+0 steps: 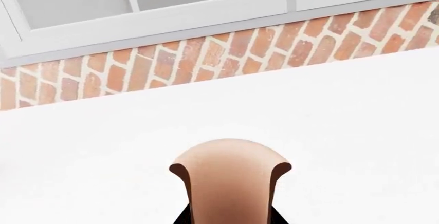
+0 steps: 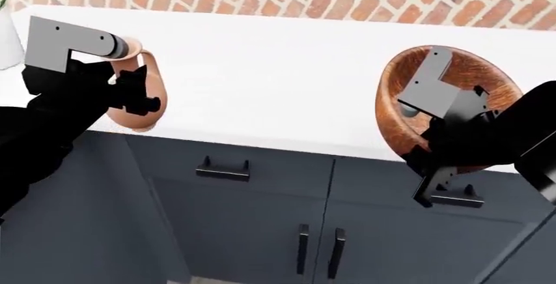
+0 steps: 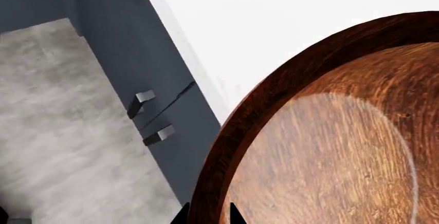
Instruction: Pick the bowl and jug and place them in the sink. Then turn on the water.
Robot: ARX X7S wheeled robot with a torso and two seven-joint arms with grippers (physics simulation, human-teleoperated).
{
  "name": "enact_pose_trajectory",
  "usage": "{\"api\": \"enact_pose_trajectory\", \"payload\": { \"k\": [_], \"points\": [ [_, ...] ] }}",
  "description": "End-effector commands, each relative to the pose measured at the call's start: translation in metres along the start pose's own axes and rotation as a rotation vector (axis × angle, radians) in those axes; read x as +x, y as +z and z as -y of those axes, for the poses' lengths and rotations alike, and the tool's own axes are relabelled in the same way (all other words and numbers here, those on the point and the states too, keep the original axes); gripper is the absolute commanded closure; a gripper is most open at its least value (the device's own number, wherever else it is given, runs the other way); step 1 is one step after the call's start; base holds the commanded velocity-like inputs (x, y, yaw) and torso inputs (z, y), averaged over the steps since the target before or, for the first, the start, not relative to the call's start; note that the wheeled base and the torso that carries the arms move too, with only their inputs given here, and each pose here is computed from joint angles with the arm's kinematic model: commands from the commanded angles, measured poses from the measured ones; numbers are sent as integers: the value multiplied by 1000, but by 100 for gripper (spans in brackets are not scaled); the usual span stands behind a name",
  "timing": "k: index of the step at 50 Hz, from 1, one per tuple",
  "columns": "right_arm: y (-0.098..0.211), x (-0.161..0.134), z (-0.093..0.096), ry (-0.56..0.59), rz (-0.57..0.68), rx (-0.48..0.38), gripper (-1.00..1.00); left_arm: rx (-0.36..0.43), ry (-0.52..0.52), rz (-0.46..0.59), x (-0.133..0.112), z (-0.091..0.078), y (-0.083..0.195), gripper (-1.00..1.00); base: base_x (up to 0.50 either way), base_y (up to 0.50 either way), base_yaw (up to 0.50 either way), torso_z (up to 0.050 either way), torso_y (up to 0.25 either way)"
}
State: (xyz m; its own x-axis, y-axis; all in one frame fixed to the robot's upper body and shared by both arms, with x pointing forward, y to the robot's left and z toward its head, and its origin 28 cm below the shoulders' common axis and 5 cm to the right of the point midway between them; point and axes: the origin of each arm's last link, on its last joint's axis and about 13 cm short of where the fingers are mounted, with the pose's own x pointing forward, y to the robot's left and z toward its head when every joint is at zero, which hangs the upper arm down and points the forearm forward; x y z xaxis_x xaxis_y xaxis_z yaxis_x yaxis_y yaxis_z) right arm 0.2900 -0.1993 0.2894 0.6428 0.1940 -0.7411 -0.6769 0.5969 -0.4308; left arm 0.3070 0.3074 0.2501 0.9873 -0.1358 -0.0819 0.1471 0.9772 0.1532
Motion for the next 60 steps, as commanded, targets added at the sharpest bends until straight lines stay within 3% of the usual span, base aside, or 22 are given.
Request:
{"api": "enact_pose_trajectory", "payload": {
  "k": [1, 25, 33, 60],
  "points": [
    [1, -2, 2, -28, 11, -5, 100, 7, 34, 44, -2, -4, 9, 100, -1, 8, -500, 0, 0],
    [1, 0, 2, -29, 11, -6, 100, 10, 33, 44, -1, -3, 9, 100, 0, 8, -500, 0, 2],
    [2, 0, 3, -38, 19, -6, 100, 11, 34, 46, 0, -2, 11, 100, 0, 0, 0, 1, 3],
    [-2, 2, 2, -28, 30, 16, 100, 18, 27, 43, -2, -2, 10, 100, -500, 9, 0, 1, 2]
  ]
}}
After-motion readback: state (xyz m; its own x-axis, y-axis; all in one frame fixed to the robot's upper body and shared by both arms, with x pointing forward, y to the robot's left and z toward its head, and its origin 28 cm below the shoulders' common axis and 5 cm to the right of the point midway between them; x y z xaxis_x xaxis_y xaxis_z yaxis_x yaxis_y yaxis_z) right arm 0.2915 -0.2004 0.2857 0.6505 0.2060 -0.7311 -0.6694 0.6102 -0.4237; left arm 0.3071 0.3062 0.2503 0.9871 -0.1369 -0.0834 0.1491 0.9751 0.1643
